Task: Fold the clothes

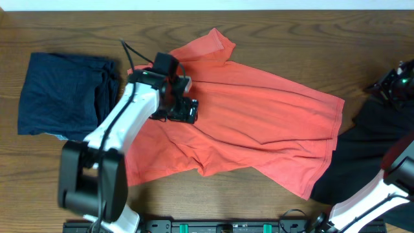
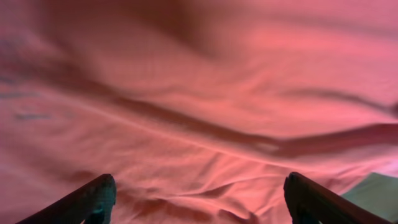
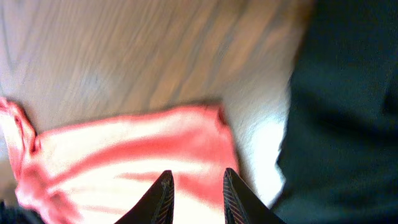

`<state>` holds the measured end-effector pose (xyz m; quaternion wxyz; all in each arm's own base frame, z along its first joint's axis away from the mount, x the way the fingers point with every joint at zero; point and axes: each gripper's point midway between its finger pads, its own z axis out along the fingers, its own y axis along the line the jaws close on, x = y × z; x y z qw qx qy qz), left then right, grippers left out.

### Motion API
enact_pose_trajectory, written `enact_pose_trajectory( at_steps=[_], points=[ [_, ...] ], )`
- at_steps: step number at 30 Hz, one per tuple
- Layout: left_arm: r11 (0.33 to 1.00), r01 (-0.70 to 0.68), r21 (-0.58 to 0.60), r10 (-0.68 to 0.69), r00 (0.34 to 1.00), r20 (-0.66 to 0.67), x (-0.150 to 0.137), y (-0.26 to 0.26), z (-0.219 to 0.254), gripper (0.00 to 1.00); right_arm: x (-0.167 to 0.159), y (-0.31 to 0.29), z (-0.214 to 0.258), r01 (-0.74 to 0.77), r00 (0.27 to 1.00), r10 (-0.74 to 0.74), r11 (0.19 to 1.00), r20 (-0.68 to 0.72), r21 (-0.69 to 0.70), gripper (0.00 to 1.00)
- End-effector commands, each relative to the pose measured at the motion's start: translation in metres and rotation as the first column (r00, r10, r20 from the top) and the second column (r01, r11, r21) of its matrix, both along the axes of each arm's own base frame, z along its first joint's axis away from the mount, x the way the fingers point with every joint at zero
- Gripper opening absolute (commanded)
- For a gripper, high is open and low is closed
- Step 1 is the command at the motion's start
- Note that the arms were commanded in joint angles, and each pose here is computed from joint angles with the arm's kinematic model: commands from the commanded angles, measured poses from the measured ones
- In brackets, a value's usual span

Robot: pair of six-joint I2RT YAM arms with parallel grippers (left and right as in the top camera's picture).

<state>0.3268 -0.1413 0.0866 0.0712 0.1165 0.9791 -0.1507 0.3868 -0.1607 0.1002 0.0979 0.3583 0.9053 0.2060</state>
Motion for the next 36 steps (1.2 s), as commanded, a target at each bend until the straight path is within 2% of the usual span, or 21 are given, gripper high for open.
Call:
enact_pose_trajectory(
  at_steps=[1, 4, 8, 13, 18, 24, 31, 33, 35, 36],
  points=[
    [0.999, 0.005, -0.037, 0.001, 0.989, 0.151, 0.011, -0.001, 0.051, 0.95, -0.007, 0.023, 0.031, -0.077, 0.997, 0.077, 0.994, 0.004, -0.077, 0.24],
    [0.998, 0.007, -0.055, 0.004, 0.977, 0.214, 0.009, -0.001, 0.074, 1.00, -0.023, 0.048, 0.033, -0.133, 0.989, 0.130, 0.990, -0.068, -0.045, 0.23],
    [0.999, 0.002, -0.052, 0.012, 0.964, 0.267, 0.002, 0.005, 0.095, 0.99, -0.049, 0.083, 0.029, -0.242, 0.962, 0.240, 0.970, -0.132, -0.001, 0.26],
    [0.999, -0.003, -0.046, 0.016, 0.958, 0.288, -0.005, 0.009, 0.106, 0.99, -0.092, 0.118, -0.007, -0.308, 0.925, 0.307, 0.951, -0.226, 0.031, 0.28],
    [0.999, -0.004, -0.038, 0.013, 0.965, 0.262, -0.010, 0.010, 0.103, 0.99, -0.136, 0.120, -0.060, -0.226, 0.916, 0.217, 0.974, -0.336, 0.011, 0.27],
    [0.999, -0.004, -0.034, 0.013, 0.968, 0.250, -0.013, 0.011, 0.102, 0.98, -0.173, 0.133, -0.104, -0.147, 0.907, 0.155, 0.988, -0.391, 0.050, 0.18],
    [0.999, -0.004, -0.034, 0.013, 0.968, 0.250, -0.013, 0.011, 0.102, 0.98, -0.190, 0.114, -0.122, -0.100, 0.895, 0.071, 0.994, -0.440, -0.043, 0.11],
    [0.999, -0.004, -0.034, 0.013, 0.968, 0.249, -0.013, 0.011, 0.102, 0.98, -0.181, 0.116, -0.120, -0.125, 0.921, 0.118, 0.992, -0.372, 0.006, 0.10],
    [0.999, -0.005, -0.034, 0.013, 0.968, 0.250, -0.013, 0.011, 0.102, 0.98, -0.153, 0.136, -0.105, -0.250, 0.956, 0.267, 0.959, -0.125, 0.138, 0.18],
    [0.999, -0.004, -0.034, 0.013, 0.968, 0.251, -0.013, 0.011, 0.102, 0.98, -0.138, 0.149, -0.089, -0.307, 0.951, 0.308, 0.929, 0.032, 0.207, 0.22]
  ],
)
